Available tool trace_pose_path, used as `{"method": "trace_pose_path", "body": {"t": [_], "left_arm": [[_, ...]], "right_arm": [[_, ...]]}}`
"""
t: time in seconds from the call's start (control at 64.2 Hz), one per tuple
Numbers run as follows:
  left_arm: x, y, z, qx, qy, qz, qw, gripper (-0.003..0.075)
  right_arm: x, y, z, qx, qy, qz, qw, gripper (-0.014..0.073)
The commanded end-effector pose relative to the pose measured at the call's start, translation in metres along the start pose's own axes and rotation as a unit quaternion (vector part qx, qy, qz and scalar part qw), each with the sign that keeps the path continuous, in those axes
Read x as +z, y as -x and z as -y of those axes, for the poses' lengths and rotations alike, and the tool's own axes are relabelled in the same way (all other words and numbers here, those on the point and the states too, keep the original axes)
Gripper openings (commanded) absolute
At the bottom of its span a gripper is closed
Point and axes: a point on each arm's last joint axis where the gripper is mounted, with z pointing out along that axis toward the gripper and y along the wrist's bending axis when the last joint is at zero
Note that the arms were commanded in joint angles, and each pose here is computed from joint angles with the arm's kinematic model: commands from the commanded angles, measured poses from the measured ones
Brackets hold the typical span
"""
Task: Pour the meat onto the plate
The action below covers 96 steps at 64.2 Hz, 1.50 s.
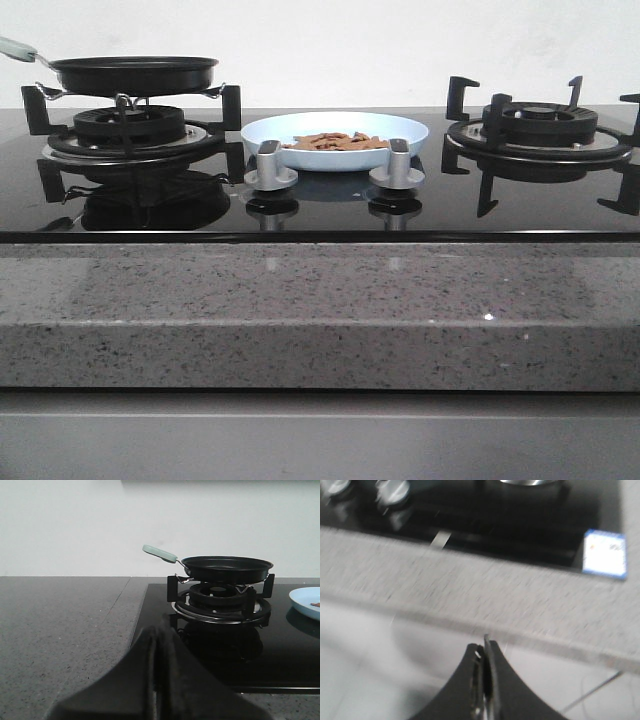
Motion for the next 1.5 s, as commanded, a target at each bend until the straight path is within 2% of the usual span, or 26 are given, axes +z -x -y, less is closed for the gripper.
{"method": "trace_pose_path", "body": {"t": [0.0, 0.093, 0.218, 0.639, 0.794, 1.184, 1.48], "left_arm": [[-0.002, 0.007, 0.0, -0.006, 0.002, 0.047, 0.999, -0.002], [-0.002, 0.007, 0.0, -0.006, 0.002, 0.047, 0.999, -0.002], [-0.002, 0.007, 0.0, -0.006, 0.002, 0.047, 0.999, -0.002], [-0.002, 0.007, 0.0, -0.006, 0.002, 0.047, 0.999, -0.002], [-0.002, 0.007, 0.0, -0.006, 0.002, 0.047, 0.999, -0.002], [-0.002, 0.007, 0.0, -0.006, 0.002, 0.047, 0.999, -0.002], [-0.002, 0.007, 0.0, -0.006, 0.002, 0.047, 0.999, -0.002]], "right_arm": [[0.006, 0.004, 0.003, -0.001, -0.023, 0.096, 0.995, -0.0068], [0.014, -0.009, 0.005, 0.004, -0.039, 0.16, 0.986, -0.0068], [0.03, -0.029, 0.009, 0.009, -0.06, 0.21, 0.976, -0.0068], [0.077, -0.073, 0.017, 0.01, -0.075, 0.253, 0.964, -0.0068], [0.077, -0.071, 0.017, 0.012, -0.073, 0.275, 0.959, -0.0068], [0.076, -0.071, 0.017, 0.011, -0.073, 0.28, 0.957, -0.0068], [0.073, -0.065, 0.017, 0.008, -0.072, 0.314, 0.947, -0.0068]]}}
